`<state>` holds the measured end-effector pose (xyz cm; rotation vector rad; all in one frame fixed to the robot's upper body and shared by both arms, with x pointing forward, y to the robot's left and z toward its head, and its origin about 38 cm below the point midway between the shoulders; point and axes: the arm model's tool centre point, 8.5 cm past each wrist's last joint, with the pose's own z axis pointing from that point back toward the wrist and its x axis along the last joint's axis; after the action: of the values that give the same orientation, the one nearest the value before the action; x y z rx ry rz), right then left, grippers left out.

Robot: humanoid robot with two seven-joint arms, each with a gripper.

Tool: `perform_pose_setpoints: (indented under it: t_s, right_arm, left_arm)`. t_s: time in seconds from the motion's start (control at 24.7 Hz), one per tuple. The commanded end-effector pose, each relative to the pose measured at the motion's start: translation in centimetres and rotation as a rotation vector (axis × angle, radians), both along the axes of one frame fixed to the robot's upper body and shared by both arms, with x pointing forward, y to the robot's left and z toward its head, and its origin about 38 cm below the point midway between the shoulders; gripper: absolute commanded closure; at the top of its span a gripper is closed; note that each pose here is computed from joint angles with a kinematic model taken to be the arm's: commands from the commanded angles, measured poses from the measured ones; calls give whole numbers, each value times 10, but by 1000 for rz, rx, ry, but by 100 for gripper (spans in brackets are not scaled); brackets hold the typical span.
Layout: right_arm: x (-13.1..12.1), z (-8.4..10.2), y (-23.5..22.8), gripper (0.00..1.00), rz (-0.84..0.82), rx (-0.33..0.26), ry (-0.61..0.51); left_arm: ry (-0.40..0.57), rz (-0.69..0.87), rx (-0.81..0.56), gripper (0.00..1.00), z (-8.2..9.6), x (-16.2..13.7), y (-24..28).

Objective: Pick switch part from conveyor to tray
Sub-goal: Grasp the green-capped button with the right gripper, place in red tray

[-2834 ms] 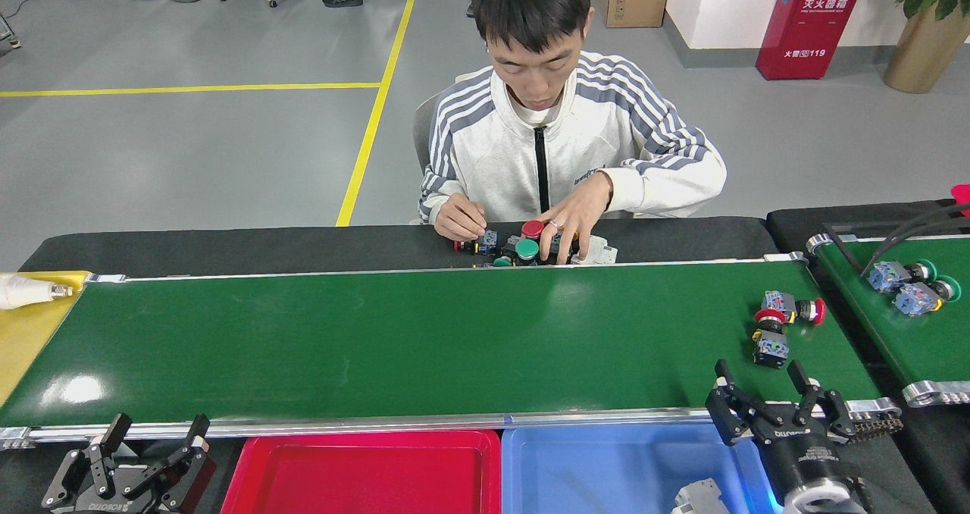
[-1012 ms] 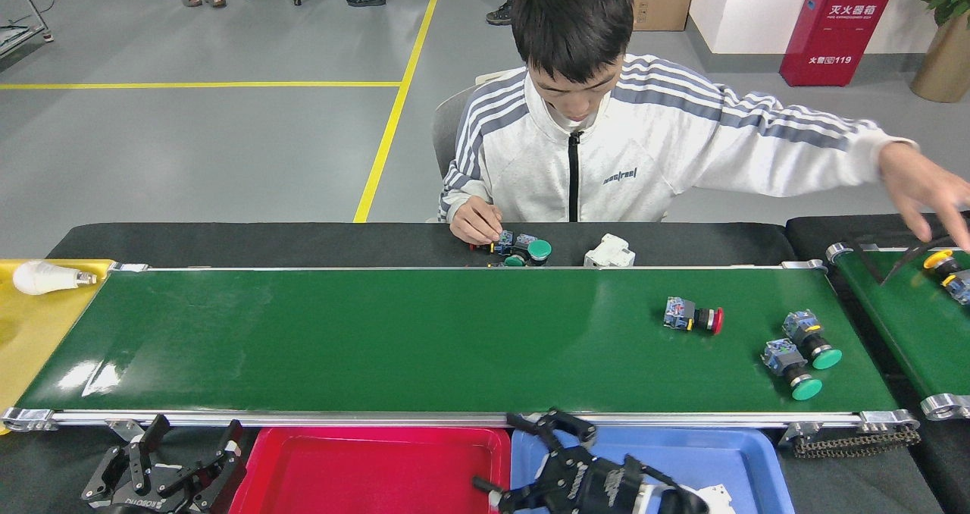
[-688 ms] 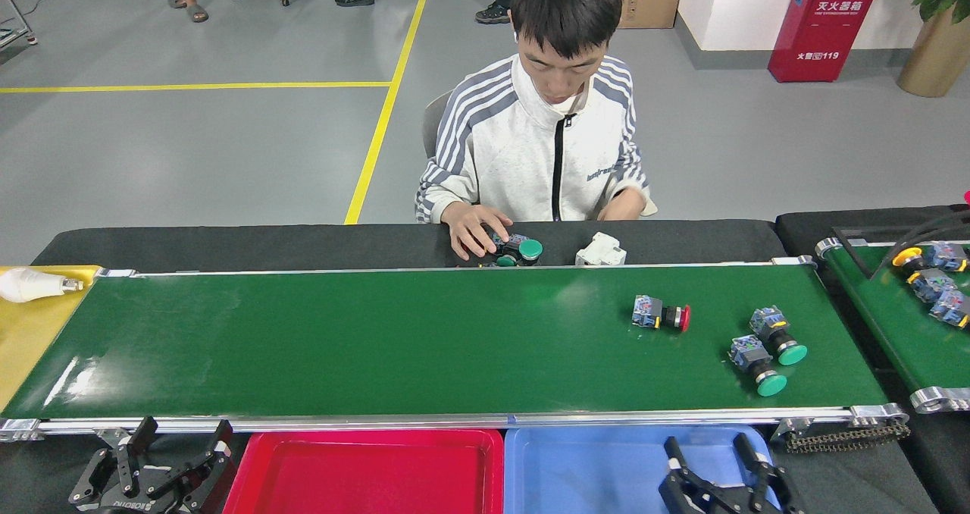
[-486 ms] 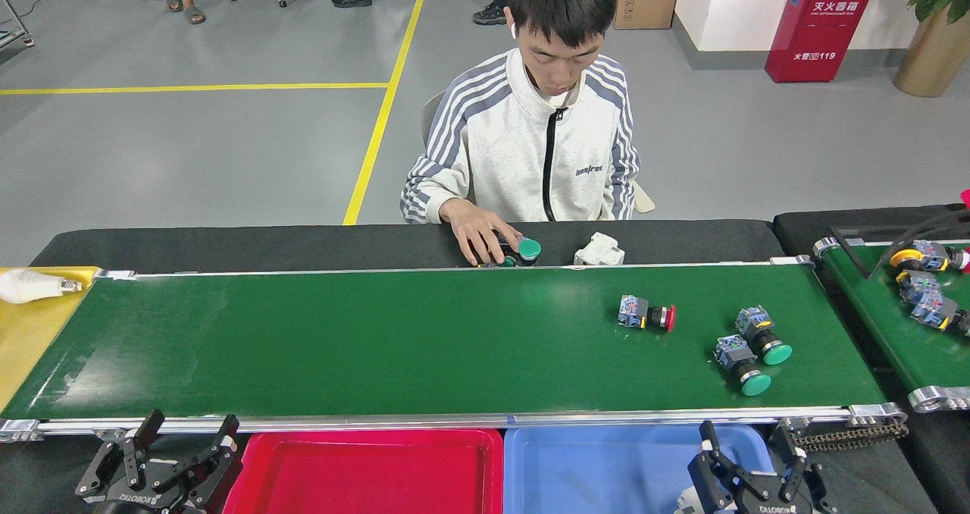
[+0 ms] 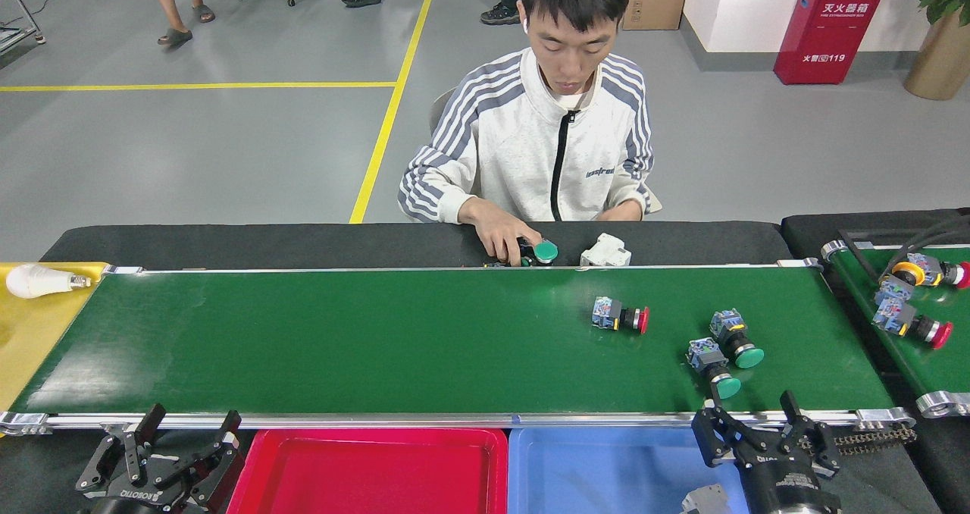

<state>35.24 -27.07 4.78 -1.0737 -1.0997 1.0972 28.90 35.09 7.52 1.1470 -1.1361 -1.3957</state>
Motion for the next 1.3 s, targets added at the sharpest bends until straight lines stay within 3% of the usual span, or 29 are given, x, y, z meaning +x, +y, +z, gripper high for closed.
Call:
perform_pose_setpoints:
  t_s: [0.0,0.32,0.77,1.01,1.09,1.17,1.25]
  right_arm:
    - [14,4,8,2,23,-10,-3]
    - [37,-9,17,2,35,-38,50]
    - [85,-2,28,2,56,-44,64]
    - [115,-7,58,5,41,-103,123]
    - [118,-4,61,36,53,-113,116]
    - [117,-6,68,81,77,-124,116]
    - [115,-8,68,94,107,-148,118]
  left_arm:
    - [-19,-4,8,0,5,1,0]
    - [-13,-2,5,0,3,1,0]
    - [-16,-7,4,0,4,2,-2]
    - [-20,-9,2,0,4,4,-3]
    - [-20,-12,0,0,4,4,-3]
    - [-13,-10,-1,0,2,4,-3]
    - [-5,-17,-5,0,-1,4,-5]
